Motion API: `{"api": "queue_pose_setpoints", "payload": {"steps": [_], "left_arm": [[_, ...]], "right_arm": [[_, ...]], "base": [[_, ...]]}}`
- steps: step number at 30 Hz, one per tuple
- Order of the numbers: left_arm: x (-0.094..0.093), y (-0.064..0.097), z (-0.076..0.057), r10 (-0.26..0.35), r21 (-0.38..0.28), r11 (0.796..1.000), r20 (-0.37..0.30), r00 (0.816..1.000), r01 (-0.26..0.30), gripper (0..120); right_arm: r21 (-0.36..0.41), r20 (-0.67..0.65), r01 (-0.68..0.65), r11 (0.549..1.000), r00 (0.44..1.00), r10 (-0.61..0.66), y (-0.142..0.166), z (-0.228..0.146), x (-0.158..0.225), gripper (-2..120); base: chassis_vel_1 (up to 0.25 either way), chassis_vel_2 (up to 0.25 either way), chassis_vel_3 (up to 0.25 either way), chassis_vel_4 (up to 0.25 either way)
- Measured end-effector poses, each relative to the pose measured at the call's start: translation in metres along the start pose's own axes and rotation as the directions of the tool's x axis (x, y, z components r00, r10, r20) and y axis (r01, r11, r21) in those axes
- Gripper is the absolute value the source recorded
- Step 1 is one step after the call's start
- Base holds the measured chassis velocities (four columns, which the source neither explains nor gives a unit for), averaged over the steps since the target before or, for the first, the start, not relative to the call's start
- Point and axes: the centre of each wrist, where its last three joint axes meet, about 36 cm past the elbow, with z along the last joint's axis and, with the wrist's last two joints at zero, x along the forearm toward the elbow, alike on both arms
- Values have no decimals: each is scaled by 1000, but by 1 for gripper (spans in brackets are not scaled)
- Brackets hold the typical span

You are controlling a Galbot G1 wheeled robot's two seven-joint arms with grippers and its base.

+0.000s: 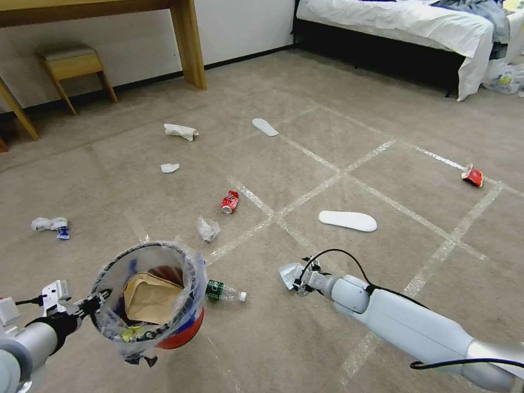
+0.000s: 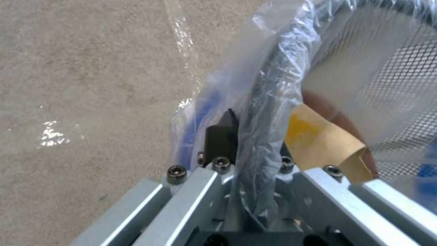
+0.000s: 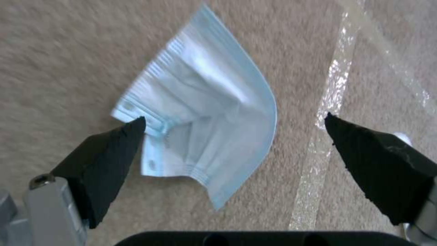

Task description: Pick up the trash bin and place the garbage on the floor into it.

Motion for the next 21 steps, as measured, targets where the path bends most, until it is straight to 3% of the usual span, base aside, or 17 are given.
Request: {"api": "queue_pose_setpoints", "payload": {"steps": [10,21], "left_arm": [[2,1,5,-6,3,1000,-6,1000,6,1],[4,2,6,-9,7,1000,-7,1000,9,1]], "right_arm": [[-5,12,10,1000,1000,-10,9,2,-31,100],[-52,69,-20,998,997,24,25,-33,-56,100]], "base": [[0,0,0,0],[0,0,0,0]]}}
